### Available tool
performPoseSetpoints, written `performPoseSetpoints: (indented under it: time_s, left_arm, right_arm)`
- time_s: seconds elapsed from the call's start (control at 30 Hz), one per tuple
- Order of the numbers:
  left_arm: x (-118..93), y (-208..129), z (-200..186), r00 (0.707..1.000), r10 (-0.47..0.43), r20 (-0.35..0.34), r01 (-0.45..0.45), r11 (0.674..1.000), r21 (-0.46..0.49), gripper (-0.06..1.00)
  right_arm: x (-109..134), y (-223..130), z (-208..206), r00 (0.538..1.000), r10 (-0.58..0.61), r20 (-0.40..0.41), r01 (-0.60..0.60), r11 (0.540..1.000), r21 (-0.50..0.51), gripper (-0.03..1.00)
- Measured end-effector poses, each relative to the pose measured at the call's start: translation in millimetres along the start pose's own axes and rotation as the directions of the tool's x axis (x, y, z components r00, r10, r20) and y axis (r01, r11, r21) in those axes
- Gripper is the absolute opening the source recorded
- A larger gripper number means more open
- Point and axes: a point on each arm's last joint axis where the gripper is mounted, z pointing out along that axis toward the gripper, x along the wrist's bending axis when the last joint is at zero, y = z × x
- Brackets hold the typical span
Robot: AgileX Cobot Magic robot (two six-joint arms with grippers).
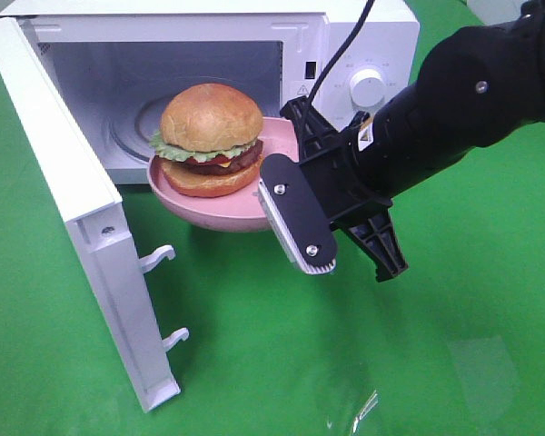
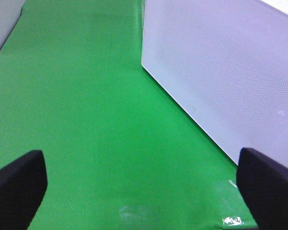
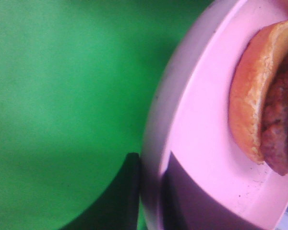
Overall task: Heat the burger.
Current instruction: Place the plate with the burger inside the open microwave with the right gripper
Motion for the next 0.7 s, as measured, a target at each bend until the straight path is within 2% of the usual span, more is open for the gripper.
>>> performPoseSetpoints:
  time_s: [0.5, 0.7]
  left_arm:
    - [0.0, 0.0, 0.0, 1.0, 0.0, 0.0, 0.0, 1.0, 0.0, 0.99]
    - [0.0, 0.0, 0.0, 1.0, 0.0, 0.0, 0.0, 1.0, 0.0, 0.99]
  right_arm:
    - [-26.6, 8.4, 31.8, 1.0, 0.02, 0.01, -0.02, 1.0, -0.013, 0.1]
    - [-35.9, 8.9, 41.5, 0.997, 0.08, 0.02, -0.08, 0.997, -0.013, 0.1]
